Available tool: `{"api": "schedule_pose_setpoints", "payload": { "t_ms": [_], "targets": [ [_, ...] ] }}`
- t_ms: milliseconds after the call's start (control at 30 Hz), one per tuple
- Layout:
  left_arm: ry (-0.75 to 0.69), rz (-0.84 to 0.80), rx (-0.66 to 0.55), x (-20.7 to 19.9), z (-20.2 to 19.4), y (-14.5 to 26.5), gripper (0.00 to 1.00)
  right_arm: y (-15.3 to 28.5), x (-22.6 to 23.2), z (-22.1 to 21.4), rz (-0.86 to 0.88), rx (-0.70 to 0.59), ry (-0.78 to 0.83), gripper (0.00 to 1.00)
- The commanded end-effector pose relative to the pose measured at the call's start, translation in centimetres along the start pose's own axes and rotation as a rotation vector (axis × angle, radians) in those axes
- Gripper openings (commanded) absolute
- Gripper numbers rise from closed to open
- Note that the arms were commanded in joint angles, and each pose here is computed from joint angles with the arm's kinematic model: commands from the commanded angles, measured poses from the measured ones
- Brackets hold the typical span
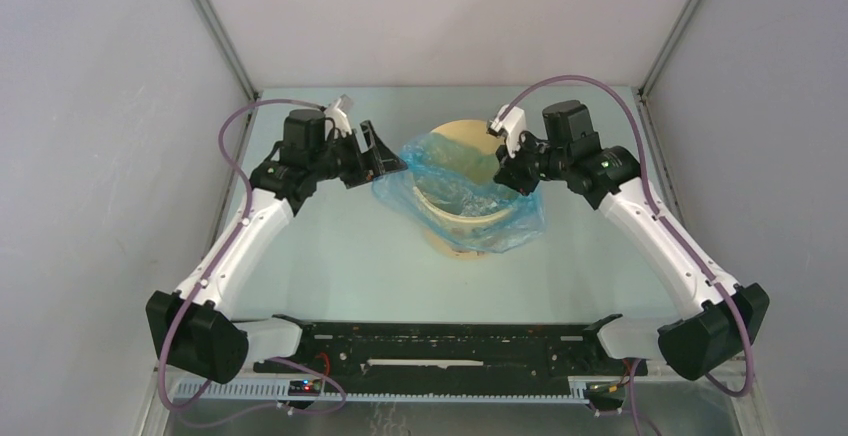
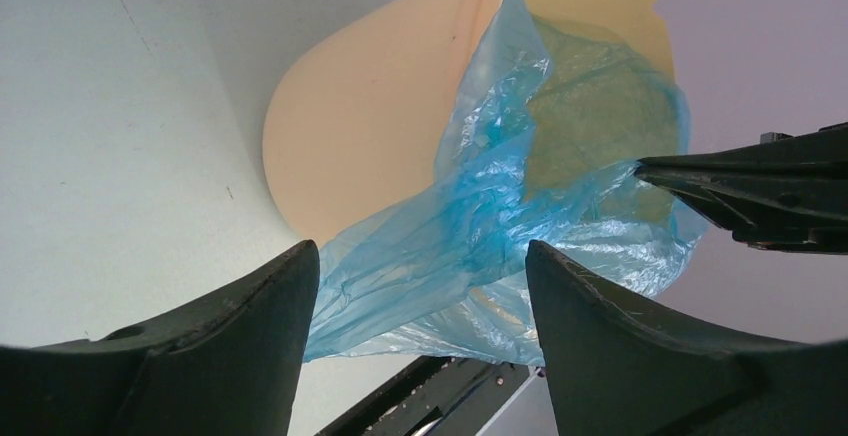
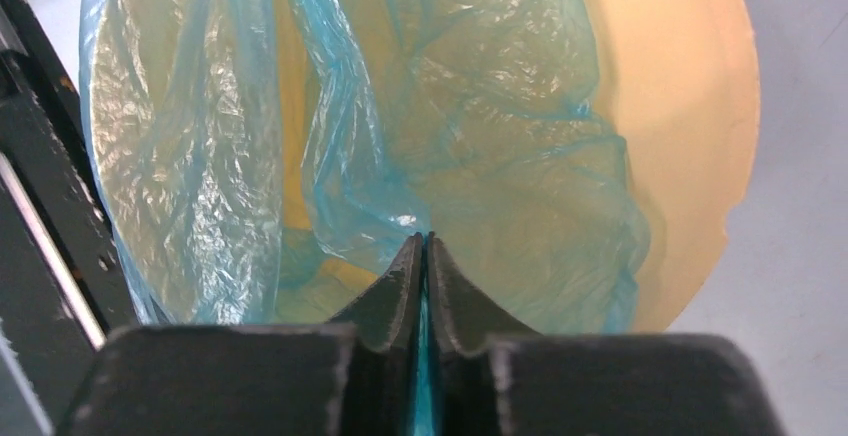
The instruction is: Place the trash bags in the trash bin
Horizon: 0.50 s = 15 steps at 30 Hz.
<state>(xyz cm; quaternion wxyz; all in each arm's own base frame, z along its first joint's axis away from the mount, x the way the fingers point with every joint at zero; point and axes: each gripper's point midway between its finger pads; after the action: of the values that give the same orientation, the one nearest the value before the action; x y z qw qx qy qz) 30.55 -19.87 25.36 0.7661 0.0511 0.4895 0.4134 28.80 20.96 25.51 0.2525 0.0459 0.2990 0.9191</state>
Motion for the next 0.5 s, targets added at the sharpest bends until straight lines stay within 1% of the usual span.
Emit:
{"api": "schedule_pose_setpoints", "payload": {
  "t_ms": [0,100,200,367,467],
  "targets": [
    [-0.008,-0.015,0.005,-0.2,-0.7,0.4,0.82,1.6,-1.4,2.5,-0.082,-0.084,-0.011,0.07],
    [-0.010,-0.042,0.025,-0.6,-1.1,0.5,0.90,3.4,-2.1,3.0,-0.128,-0.126,-0.069,0.01],
    [-0.023,-0.060,0.021,-0.8,-1.3,0.7,0.93,4.9,-3.2,3.7,-0.211,-0.192,-0.132,0.00],
    [-0.022,-0.067,0.009,-0.7,-1.4,0.8,0.92,7.3,-5.9,4.8,-0.406,-0.339,-0.241,0.00],
    [-0.003,-0.073,0.003,-0.7,-1.4,0.6,0.86,7.4,-7.2,5.0,-0.469,-0.391,-0.289,0.00]
  ]
}}
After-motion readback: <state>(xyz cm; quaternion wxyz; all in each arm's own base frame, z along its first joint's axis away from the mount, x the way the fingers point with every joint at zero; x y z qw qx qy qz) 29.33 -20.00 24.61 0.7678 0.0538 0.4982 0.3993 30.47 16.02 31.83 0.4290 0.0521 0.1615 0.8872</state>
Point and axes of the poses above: each gripper's point midway between its finger pads, its own y axis back along the fingers, its own x axis along the line the jaws close on, z = x × y, and after that the axes turned 2 degrees about y, right-handed
